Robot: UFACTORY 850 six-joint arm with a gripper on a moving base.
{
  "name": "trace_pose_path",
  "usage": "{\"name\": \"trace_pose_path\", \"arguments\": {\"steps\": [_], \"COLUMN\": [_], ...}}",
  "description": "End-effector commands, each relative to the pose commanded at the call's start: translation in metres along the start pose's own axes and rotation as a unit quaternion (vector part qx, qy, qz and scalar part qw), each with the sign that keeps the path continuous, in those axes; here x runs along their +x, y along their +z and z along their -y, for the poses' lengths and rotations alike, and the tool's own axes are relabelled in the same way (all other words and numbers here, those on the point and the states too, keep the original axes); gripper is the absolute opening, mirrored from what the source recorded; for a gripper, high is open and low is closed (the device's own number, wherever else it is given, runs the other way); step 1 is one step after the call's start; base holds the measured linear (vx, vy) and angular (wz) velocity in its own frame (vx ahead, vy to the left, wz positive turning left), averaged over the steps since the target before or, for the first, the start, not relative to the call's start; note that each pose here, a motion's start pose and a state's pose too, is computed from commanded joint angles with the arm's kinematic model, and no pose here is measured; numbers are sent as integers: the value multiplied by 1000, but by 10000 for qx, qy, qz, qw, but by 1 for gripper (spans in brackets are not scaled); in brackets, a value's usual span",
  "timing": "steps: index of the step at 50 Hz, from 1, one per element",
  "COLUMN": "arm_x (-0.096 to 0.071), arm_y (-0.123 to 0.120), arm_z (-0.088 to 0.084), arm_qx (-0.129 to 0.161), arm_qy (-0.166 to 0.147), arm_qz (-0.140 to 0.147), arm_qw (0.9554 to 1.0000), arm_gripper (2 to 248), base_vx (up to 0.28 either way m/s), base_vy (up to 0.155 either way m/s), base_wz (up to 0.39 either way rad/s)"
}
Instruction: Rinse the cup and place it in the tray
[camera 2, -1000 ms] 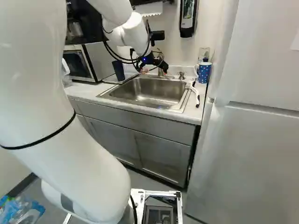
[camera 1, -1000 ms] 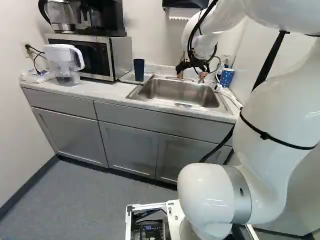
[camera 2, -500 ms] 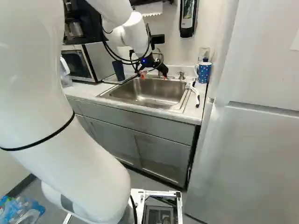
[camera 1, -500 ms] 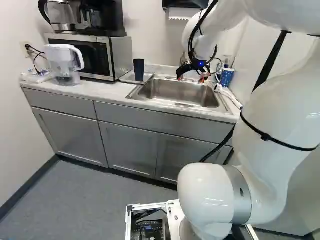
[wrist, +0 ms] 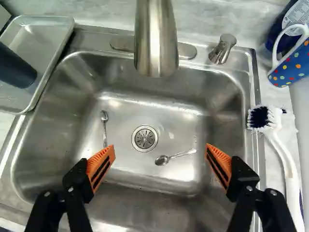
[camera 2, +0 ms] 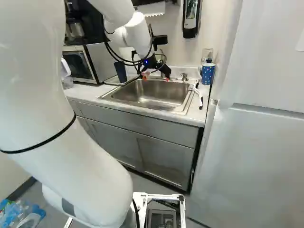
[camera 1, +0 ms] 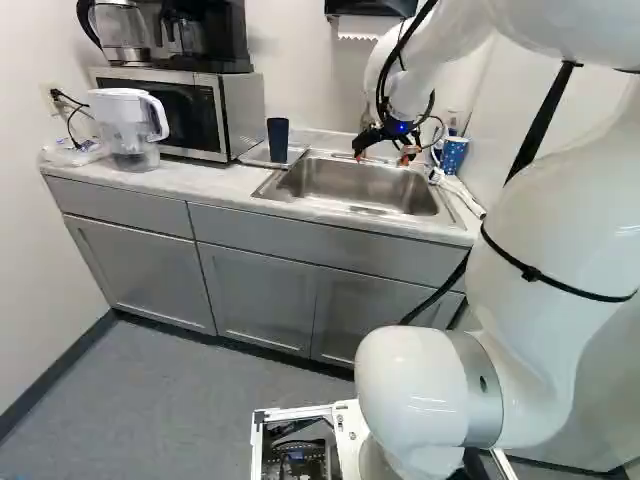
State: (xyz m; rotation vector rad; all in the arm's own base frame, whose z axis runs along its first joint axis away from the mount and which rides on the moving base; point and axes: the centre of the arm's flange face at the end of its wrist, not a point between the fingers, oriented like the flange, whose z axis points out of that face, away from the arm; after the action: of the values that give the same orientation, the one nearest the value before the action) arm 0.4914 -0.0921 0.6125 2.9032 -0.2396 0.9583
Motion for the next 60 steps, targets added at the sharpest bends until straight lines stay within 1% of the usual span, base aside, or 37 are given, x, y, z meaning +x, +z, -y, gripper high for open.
{"name": "trace_pose_path", "arguments": {"steps": [29,38,47,60], "arm_x": [0,0,0,0], "arm_y": [0,0,0,0], "arm_z": [0,0,0,0], "arm_qx": [0,0,0,0], "arm_qy": [0,0,0,0], "arm_qz": [0,0,0,0], "arm_qw": [10000,10000,10000,10000], "arm_gripper": [247,247,247,247], "base_vx": [-8,-104,23,-15], "base_vy": [1,114,92,13], "base_wz": [7,22,16,-13]}}
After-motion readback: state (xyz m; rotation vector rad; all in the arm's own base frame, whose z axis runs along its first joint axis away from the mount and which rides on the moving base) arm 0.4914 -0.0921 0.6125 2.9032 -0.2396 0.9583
